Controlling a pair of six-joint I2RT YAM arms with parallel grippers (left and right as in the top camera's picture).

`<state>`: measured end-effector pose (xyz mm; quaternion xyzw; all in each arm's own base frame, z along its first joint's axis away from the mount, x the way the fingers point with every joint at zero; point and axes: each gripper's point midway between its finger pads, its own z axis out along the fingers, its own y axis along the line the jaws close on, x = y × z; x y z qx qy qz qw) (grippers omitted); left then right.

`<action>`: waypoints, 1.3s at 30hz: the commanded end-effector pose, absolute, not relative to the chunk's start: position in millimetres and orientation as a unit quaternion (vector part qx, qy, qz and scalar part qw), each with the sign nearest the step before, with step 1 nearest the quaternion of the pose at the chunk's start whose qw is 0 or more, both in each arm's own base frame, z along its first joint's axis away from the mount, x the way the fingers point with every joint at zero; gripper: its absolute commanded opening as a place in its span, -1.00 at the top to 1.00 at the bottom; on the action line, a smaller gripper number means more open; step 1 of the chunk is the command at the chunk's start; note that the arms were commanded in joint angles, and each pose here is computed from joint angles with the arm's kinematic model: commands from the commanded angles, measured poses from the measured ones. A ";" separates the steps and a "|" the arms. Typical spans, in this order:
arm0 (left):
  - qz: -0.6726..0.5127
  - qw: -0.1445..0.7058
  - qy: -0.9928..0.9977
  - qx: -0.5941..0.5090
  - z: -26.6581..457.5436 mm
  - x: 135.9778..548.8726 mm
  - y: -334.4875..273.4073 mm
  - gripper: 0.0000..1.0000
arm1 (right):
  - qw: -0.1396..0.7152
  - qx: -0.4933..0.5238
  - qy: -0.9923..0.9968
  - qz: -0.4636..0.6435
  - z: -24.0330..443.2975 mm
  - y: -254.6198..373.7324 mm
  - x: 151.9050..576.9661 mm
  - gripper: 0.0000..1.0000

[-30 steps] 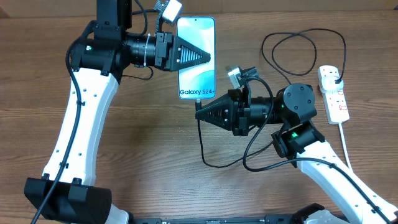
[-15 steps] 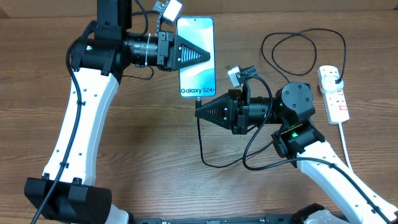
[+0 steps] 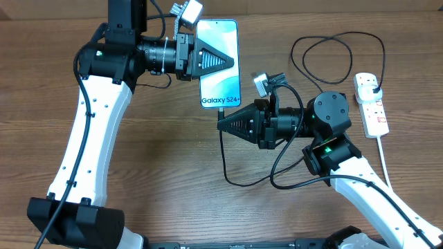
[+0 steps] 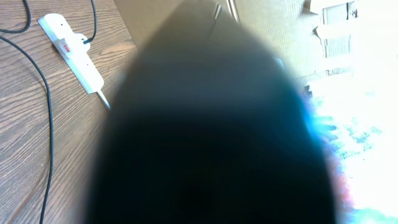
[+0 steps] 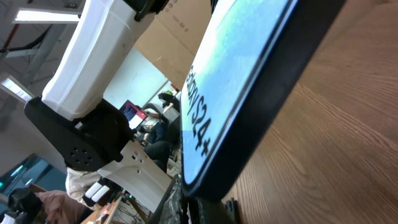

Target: Plug charger to phone and switch on socket

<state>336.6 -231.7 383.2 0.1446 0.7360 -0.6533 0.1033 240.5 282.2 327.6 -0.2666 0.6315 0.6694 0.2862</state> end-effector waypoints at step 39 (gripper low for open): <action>-0.673 0.140 0.687 0.237 400.2 317.0 -235.3 0.92 | 0.329 -0.205 0.631 0.672 344.0 278.0 263.0 0.93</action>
